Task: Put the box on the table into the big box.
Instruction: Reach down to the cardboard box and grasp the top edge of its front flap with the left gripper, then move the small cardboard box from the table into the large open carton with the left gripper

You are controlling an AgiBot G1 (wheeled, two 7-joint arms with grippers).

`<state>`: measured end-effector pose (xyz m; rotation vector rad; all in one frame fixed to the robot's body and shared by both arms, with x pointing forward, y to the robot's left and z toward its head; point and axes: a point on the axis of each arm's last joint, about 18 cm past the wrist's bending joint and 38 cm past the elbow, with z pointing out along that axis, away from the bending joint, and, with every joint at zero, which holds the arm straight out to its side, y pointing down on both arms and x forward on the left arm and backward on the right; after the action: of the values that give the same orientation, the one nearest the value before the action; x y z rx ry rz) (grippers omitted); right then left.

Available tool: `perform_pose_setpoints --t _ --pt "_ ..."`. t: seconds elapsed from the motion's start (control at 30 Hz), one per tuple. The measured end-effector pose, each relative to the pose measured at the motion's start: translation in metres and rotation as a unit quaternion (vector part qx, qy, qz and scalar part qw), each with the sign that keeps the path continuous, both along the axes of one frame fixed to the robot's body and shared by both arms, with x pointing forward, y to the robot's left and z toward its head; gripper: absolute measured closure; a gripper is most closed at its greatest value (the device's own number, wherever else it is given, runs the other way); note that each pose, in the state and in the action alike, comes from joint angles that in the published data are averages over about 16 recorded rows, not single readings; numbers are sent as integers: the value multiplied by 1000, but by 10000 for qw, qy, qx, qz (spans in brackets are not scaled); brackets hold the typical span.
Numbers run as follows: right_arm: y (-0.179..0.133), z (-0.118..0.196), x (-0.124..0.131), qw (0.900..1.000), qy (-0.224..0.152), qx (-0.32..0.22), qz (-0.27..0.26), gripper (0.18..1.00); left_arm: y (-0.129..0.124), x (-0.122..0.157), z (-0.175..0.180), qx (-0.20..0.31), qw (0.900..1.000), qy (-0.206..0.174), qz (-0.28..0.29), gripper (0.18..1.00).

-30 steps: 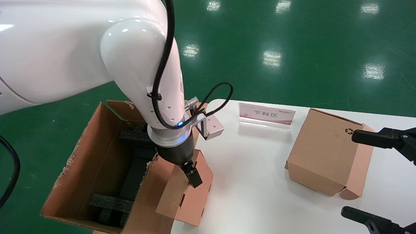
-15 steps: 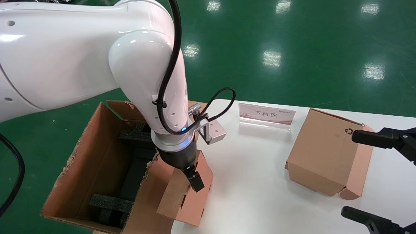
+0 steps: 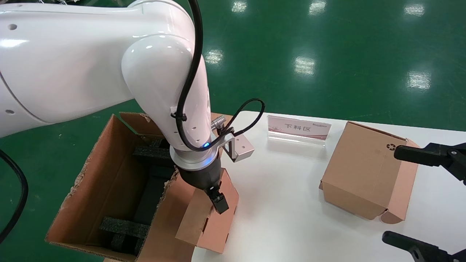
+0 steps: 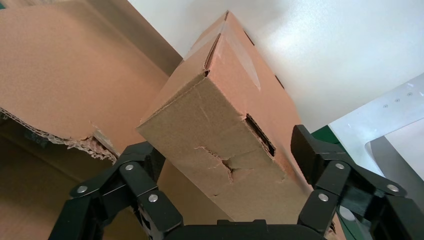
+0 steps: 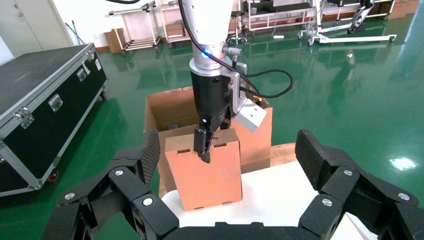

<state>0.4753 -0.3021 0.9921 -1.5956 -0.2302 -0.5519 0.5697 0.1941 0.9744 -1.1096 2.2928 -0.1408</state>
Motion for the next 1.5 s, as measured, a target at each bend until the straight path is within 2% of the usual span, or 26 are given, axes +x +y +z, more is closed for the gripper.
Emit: perform_pose_setpoints --t 0.27,0.47,0.7,0.8,0.87,1.0,1.23,1.4,1.5 --pt "0 0 0 10000 0 1 -1 186 0 0 0 -4 10000 2 -4 289" --pt "0 0 0 10000 1 1 -1 187 0 0 0 -5 10000 3 -3 418" --pt "0 0 0 10000 0 0 0 241 0 0 0 -6 10000 -1 1 541" --pt "0 0 0 10000 0 0 0 264 0 0 1 -17 10000 -12 6 638" --pt "0 0 0 10000 0 0 0 279 0 1 1 -30 10000 -27 11 667" --pt "0 0 0 10000 0 0 0 375 1 3 5 -79 9999 -91 26 725" --pt "0 0 0 10000 0 0 -1 491 3 10 22 -274 9989 -381 66 827" --pt "0 0 0 10000 0 0 -1 646 6 17 48 -524 9954 -795 101 831" --pt "0 0 0 10000 0 0 -1 700 9 20 70 -713 9910 -1126 124 834"
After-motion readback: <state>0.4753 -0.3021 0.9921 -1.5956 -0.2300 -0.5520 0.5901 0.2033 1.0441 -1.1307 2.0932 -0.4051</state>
